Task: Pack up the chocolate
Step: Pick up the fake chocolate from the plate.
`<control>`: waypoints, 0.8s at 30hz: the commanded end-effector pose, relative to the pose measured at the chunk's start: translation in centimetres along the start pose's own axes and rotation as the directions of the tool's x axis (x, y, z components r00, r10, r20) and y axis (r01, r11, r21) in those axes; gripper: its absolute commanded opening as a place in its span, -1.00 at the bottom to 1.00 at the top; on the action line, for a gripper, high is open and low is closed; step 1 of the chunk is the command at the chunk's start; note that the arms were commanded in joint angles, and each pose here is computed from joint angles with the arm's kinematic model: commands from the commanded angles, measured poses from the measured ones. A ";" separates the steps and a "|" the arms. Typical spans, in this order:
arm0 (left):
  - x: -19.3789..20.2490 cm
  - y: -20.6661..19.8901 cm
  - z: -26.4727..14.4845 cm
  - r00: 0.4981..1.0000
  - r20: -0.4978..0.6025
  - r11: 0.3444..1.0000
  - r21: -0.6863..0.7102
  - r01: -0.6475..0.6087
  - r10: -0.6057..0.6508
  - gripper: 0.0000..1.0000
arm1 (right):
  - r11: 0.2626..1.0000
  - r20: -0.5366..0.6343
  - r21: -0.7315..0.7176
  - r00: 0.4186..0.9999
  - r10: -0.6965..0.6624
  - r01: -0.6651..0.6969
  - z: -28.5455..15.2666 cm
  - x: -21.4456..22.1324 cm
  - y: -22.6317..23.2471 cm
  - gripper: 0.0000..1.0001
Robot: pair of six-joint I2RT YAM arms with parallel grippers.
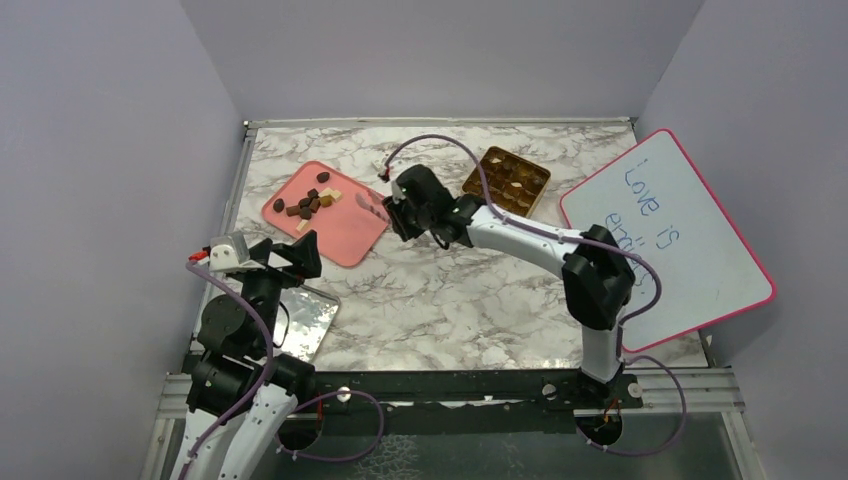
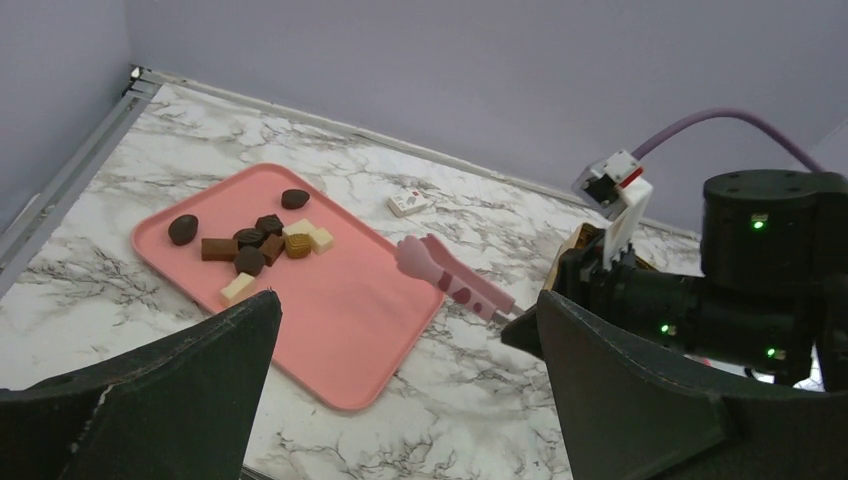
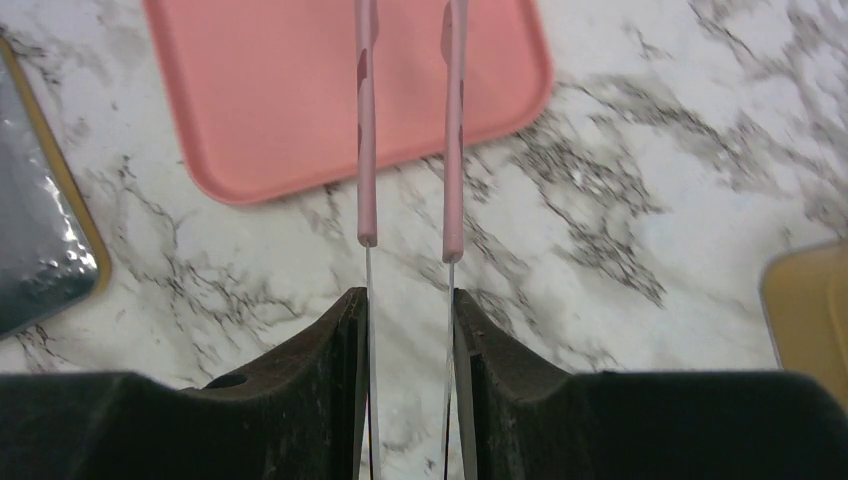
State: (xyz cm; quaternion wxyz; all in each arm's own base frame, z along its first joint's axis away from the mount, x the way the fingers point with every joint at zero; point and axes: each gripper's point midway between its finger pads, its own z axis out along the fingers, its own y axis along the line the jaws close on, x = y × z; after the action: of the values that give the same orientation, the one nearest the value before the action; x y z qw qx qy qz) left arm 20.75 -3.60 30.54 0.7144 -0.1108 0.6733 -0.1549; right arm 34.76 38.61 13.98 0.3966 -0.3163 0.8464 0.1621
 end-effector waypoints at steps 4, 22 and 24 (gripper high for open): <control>-1.1 1.0 -0.4 0.999 0.049 0.999 -0.048 0.010 -0.007 0.98 | 0.979 0.143 -0.022 0.970 -0.198 0.203 4.4 -4.2 6.1 -0.25; -1.0 0.8 -0.6 0.999 0.046 0.999 -0.039 0.015 -0.013 0.98 | 0.946 0.135 0.056 0.936 -0.325 0.320 10.3 -4.8 6.4 -0.20; -1.0 0.8 -0.6 0.999 0.047 0.999 -0.038 0.016 -0.014 0.98 | 0.944 0.130 0.057 0.935 -0.330 0.325 10.7 -4.7 6.4 -0.20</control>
State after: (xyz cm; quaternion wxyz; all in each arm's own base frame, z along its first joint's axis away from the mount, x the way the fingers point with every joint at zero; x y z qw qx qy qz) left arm 20.36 -2.77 30.81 0.7218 -0.1260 0.6647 -0.1458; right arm 37.33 50.02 9.66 0.4503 -0.4385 0.7696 0.1126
